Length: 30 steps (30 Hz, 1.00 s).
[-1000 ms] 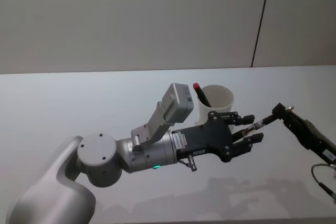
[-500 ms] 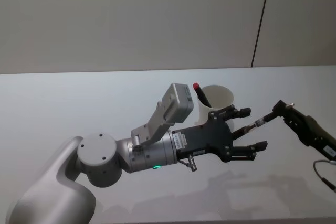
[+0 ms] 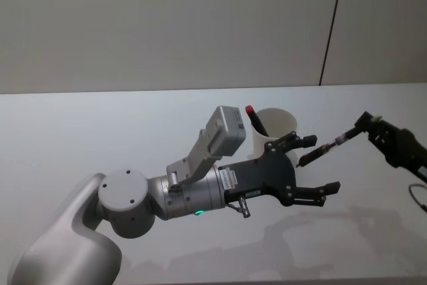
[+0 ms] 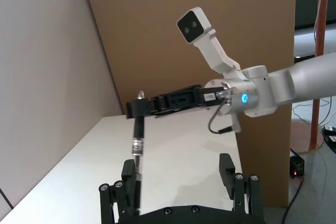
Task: Place the pen into the pen holder.
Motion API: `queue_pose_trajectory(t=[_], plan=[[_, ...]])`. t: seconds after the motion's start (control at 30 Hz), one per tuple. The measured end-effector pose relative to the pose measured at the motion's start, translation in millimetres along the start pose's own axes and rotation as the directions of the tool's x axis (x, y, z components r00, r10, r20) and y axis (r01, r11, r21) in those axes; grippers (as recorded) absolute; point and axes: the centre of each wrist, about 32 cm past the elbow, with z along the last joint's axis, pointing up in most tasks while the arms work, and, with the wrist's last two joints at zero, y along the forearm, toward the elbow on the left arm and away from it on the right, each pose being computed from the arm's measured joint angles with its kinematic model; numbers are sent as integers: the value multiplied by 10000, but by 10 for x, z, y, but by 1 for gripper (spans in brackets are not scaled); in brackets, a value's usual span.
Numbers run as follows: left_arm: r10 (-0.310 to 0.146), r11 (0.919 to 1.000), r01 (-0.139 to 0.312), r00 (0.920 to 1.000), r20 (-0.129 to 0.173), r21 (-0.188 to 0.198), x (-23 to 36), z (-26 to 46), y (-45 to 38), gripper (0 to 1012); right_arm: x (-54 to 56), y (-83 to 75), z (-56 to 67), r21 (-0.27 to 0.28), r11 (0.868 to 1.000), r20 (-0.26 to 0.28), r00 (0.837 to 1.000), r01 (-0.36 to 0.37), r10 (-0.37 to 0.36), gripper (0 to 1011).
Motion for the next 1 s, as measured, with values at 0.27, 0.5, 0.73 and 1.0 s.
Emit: queue_pose_trajectory(t=[0.27,0.5,0.73,1.0], plan=[[0,10000,0,10000,0,1,0,0,0,1004,95,97,182,-325,9991,732,9970,265,-241,128],[1,10000,-1,10000,2,2,0,0,0,1004,165,230,330,-583,9979,1198,9926,277,-206,128],[1,10000,-1,10000,1,2,0,0,0,1004,234,435,463,-887,9958,1566,9876,247,-105,129],[0,10000,0,10000,1,1,0,0,0,1004,292,651,549,-1218,9921,1902,9817,301,-64,128]])
